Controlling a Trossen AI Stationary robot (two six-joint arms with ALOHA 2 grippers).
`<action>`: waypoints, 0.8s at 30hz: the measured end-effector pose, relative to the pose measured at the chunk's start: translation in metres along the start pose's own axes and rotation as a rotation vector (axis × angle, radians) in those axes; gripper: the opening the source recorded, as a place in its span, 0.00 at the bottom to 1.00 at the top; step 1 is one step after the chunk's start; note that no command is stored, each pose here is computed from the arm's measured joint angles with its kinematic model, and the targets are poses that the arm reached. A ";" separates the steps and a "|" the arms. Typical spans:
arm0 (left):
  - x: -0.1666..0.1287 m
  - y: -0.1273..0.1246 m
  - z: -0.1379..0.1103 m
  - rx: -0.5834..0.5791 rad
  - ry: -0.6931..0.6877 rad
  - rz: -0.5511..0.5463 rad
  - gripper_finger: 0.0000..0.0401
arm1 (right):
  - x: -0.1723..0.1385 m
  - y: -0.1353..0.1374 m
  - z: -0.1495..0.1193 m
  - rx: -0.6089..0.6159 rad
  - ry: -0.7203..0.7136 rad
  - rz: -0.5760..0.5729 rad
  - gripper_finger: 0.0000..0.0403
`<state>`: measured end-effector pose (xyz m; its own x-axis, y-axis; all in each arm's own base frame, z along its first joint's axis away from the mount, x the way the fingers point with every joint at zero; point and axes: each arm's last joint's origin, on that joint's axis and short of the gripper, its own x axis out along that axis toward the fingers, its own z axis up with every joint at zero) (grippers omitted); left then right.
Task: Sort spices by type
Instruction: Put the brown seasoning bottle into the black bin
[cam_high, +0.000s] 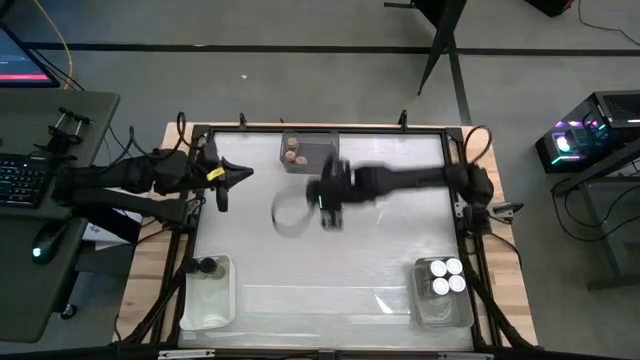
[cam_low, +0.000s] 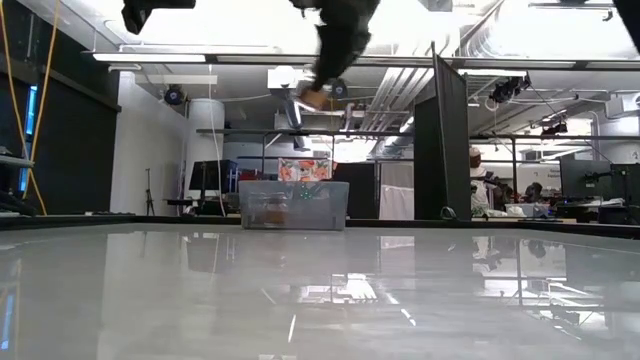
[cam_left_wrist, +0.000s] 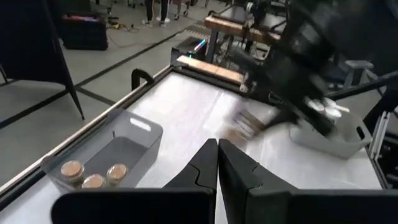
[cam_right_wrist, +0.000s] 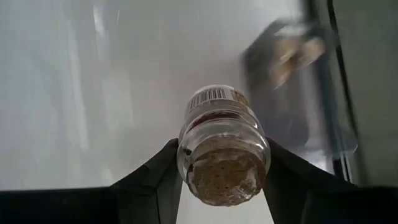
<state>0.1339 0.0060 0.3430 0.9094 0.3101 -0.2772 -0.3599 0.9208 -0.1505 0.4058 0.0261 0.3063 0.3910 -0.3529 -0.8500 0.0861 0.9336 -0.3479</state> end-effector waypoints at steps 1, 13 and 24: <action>0.001 0.000 -0.001 0.000 0.011 0.001 0.00 | 0.004 -0.020 0.006 0.057 -0.038 0.006 0.43; 0.025 0.001 -0.027 -0.084 0.014 0.108 0.00 | 0.086 -0.167 0.011 0.422 -0.090 0.098 0.43; 0.054 0.002 -0.031 -0.219 -0.027 0.237 0.00 | 0.170 -0.203 0.002 0.501 0.044 0.146 0.43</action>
<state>0.1754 0.0173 0.2980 0.7988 0.5187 -0.3046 -0.5962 0.7501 -0.2863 0.4566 -0.2237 0.2331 0.3935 -0.2091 -0.8952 0.4660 0.8848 -0.0018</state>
